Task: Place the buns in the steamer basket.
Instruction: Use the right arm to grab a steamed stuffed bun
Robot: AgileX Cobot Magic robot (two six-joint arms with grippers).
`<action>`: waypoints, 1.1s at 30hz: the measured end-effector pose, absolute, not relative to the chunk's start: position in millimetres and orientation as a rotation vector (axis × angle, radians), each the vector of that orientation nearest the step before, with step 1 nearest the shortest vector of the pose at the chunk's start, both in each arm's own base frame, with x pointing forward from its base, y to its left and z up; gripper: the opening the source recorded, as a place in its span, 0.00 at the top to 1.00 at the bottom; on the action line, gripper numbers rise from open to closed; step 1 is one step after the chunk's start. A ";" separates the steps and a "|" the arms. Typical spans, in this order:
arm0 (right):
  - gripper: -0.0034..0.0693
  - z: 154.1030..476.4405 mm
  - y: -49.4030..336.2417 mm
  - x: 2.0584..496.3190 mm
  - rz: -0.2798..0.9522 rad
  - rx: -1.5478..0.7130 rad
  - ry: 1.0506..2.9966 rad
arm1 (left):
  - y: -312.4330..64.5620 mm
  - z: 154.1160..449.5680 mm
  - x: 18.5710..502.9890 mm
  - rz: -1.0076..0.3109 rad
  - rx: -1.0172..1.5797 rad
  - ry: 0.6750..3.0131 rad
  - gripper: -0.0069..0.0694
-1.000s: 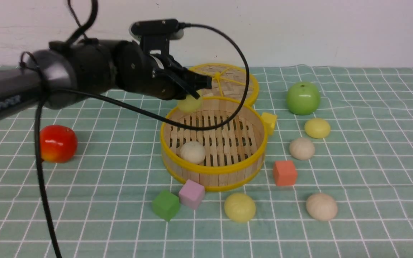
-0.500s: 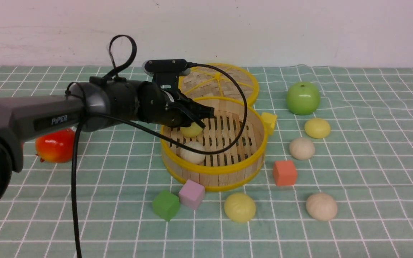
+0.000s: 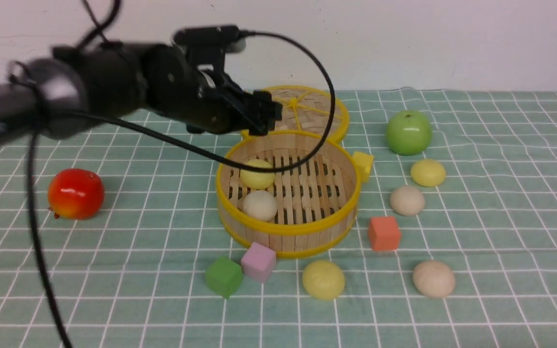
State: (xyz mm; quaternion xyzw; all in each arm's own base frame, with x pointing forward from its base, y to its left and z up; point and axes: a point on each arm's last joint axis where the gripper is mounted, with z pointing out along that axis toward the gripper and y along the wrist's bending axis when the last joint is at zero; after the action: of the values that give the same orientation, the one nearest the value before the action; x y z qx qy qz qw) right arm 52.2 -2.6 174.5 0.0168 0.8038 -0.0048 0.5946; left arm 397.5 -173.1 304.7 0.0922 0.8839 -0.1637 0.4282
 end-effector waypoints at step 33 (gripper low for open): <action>0.62 174.5 -2.6 52.2 -0.011 0.039 1.867 | -39.7 394.0 151.9 -0.182 -0.091 2.108 0.93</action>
State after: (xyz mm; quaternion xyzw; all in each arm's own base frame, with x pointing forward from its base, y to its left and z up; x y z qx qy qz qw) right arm 52.2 -2.6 174.5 0.0168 0.8038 -0.0048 0.5946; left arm 151.9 -39.7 394.0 -0.0373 0.8678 -0.0747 0.4898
